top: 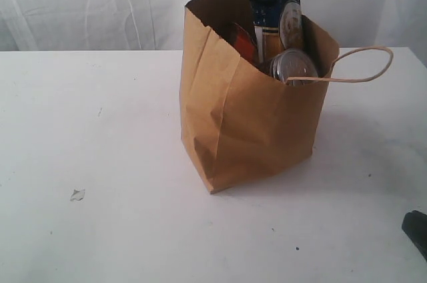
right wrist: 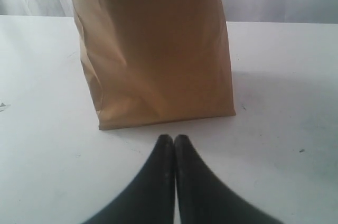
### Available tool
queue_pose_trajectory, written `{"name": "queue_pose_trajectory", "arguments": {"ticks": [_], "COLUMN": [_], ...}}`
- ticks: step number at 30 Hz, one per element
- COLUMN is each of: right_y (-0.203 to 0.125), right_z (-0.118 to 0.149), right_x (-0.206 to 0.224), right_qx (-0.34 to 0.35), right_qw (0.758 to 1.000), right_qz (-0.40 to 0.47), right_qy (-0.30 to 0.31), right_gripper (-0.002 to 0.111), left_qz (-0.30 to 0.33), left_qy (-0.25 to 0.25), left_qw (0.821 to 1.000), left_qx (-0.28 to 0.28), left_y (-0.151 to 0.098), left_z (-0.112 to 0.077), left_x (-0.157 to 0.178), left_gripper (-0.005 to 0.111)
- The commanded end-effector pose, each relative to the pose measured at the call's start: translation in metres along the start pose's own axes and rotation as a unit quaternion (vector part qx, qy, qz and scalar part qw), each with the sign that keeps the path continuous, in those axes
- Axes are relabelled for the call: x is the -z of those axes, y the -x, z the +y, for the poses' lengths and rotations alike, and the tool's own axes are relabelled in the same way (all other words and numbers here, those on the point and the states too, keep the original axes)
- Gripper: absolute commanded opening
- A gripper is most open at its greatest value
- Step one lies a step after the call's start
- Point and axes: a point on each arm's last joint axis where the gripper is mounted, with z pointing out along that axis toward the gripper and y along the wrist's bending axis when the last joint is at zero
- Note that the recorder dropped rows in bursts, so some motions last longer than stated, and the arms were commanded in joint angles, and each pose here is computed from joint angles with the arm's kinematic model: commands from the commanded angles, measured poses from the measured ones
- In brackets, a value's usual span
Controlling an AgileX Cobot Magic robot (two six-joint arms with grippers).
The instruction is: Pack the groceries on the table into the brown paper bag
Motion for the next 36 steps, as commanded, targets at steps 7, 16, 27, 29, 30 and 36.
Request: {"name": "queue_pose_trajectory", "arguments": {"ticks": [7, 16, 27, 29, 30, 36], "right_y": [0.001, 0.002, 0.002, 0.002, 0.002, 0.002], "right_z": [-0.003, -0.017, -0.027, -0.028, -0.028, -0.028], "right_x": [0.001, 0.005, 0.009, 0.009, 0.009, 0.009], "right_qx": [-0.004, -0.024, -0.042, -0.042, -0.042, -0.042], "right_qw": [0.999, 0.987, 0.967, 0.966, 0.966, 0.966], "right_qz": [-0.017, -0.031, -0.036, -0.036, -0.036, -0.037], "right_qy": [-0.029, -0.156, -0.250, -0.252, -0.253, -0.253], "right_gripper": [0.000, 0.000, 0.000, 0.000, 0.000, 0.000], "left_qz": [0.000, 0.000, 0.000, 0.000, 0.000, 0.000], "left_qy": [0.001, 0.001, 0.001, 0.001, 0.001, 0.001], "left_qw": [1.000, 1.000, 1.000, 1.000, 1.000, 1.000], "left_qx": [0.003, 0.003, 0.003, 0.003, 0.003, 0.003], "left_y": [-0.001, -0.001, -0.001, -0.001, -0.001, -0.001], "left_z": [0.000, 0.000, 0.000, 0.000, 0.000, 0.000], "left_x": [0.000, 0.000, 0.000, 0.000, 0.000, 0.000], "left_gripper": [0.000, 0.000, 0.000, 0.000, 0.000, 0.000]}}
